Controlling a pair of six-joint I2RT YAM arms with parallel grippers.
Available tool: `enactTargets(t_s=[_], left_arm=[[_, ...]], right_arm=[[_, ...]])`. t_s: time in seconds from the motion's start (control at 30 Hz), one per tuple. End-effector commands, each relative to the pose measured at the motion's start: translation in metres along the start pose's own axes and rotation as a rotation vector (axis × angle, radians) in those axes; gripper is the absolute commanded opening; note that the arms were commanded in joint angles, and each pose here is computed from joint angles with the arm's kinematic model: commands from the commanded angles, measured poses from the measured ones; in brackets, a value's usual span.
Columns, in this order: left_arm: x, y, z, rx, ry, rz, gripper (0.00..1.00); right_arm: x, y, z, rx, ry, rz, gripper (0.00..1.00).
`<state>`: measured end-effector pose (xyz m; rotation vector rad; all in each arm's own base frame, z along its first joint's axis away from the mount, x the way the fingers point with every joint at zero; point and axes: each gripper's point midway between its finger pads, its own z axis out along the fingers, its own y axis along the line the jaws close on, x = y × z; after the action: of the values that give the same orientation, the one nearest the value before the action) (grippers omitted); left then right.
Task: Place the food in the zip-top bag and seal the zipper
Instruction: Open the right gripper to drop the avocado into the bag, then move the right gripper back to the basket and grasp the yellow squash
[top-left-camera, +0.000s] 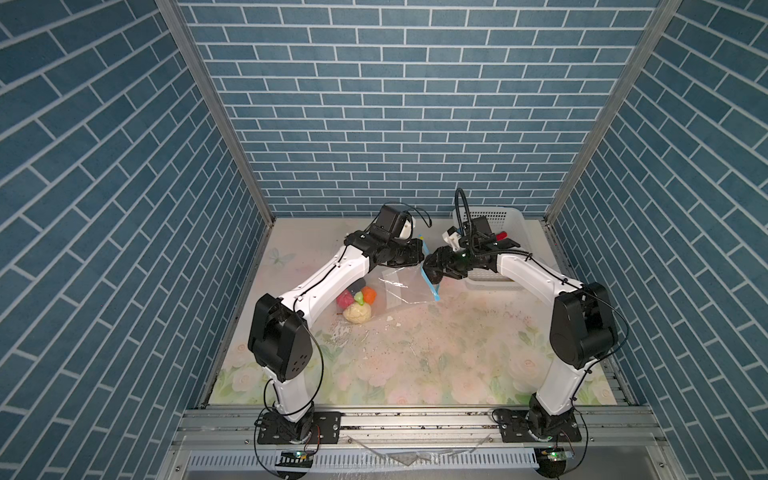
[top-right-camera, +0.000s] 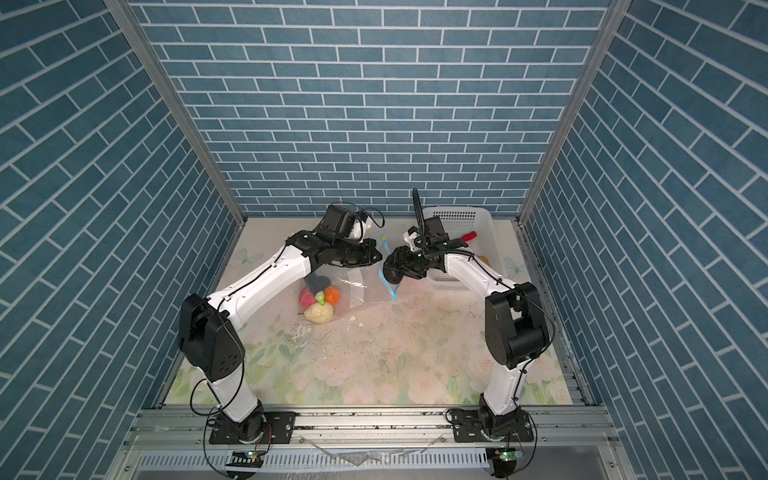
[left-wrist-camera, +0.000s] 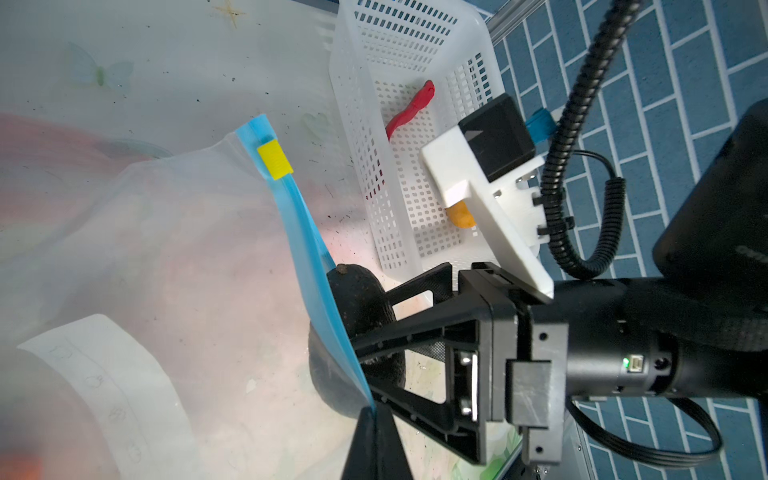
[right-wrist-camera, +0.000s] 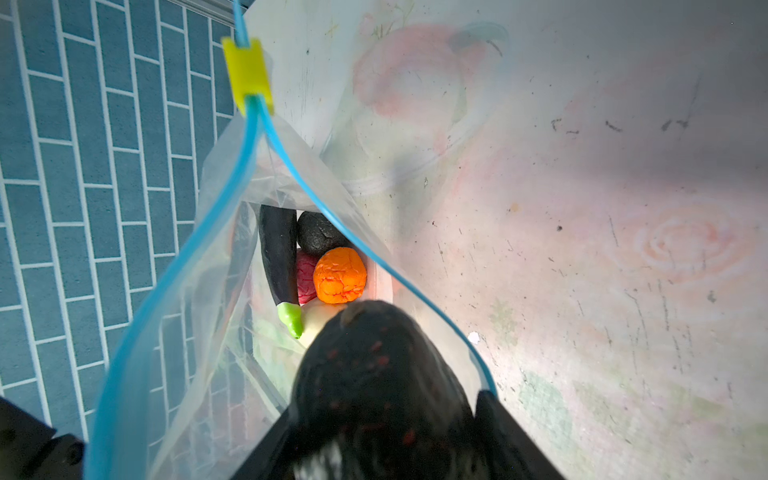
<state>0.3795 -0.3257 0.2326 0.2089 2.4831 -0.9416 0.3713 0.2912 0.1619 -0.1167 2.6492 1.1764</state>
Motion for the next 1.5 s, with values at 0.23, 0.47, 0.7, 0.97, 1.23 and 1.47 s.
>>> enactTargets(t_s=[0.23,0.47,0.7,0.97,1.23,1.47], left_arm=[[-0.002,-0.009,-0.008,0.022,-0.022,0.012,0.03],[-0.003,-0.009,-0.009,0.023,-0.025,0.015,0.03],[-0.002,-0.008,-0.009,0.021,-0.023,0.013,0.03],[0.001,-0.006,-0.007,0.023,-0.022,0.006,0.03],[0.006,-0.004,-0.003,0.031,-0.013,-0.008,0.03],[0.007,-0.003,-0.002,0.031,-0.011,-0.010,0.03]], right_arm=[[0.007,-0.007,0.008,0.026,0.036,0.000,0.69],[0.008,-0.008,0.008,0.033,0.038,-0.002,0.71],[0.009,-0.006,-0.002,0.062,0.028,-0.016,0.70],[0.010,-0.031,-0.060,0.316,-0.041,-0.094,0.69],[-0.019,-0.094,-0.136,0.607,-0.156,-0.106,0.67],[-0.047,-0.160,-0.169,0.855,-0.165,-0.101,0.68]])
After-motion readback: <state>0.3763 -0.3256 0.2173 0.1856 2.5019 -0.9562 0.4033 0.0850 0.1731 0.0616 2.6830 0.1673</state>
